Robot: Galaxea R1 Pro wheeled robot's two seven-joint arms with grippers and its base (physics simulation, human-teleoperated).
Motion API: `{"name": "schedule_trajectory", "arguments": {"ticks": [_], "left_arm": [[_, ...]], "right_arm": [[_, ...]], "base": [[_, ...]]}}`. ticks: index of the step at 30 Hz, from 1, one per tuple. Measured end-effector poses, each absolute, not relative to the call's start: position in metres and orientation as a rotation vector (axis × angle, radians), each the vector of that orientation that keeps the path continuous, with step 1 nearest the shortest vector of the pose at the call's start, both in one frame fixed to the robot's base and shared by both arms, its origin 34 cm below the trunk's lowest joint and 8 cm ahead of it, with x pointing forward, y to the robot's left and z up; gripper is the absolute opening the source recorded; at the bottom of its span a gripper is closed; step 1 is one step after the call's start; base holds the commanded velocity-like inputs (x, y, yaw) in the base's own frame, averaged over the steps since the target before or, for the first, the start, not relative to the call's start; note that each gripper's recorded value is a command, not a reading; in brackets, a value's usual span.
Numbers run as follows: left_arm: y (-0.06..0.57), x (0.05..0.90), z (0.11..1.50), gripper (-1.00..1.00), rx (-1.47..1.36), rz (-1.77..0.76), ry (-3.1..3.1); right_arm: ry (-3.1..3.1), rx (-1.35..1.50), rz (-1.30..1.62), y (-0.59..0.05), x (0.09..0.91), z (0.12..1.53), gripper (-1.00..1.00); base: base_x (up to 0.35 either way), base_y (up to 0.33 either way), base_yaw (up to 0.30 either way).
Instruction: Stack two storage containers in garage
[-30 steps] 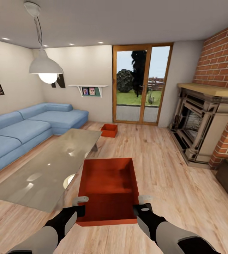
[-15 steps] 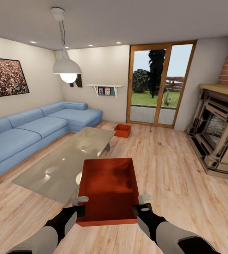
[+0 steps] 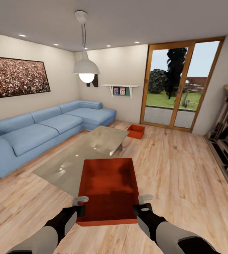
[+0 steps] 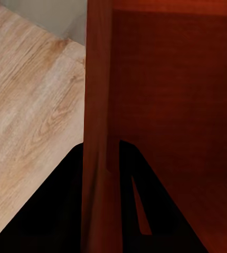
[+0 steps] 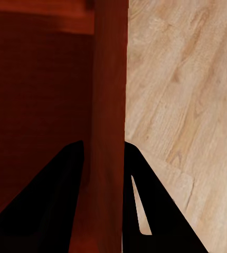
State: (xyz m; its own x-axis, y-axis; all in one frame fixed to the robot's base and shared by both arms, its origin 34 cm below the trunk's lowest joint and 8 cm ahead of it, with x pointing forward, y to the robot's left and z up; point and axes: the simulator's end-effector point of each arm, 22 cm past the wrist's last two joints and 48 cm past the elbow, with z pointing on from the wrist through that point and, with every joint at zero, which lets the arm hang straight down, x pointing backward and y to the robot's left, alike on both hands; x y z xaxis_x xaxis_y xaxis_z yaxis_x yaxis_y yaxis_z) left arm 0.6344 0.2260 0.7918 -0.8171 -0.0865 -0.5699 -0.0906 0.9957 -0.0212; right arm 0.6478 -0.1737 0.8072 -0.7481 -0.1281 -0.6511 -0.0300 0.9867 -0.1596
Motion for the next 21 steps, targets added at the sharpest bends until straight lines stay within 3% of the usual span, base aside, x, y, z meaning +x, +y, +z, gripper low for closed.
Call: {"name": "schedule_trajectory", "arguments": {"ticks": [21], "left_arm": [[0.226, 0.6343, 0.7917, -1.0, -0.123, 0.009, 2.532]], "right_arm": [[2.412, -0.11, -0.18, -0.1737, 0.6478, 0.8071, -1.0]], "base": [[0.0, 0.0, 0.28]]}}
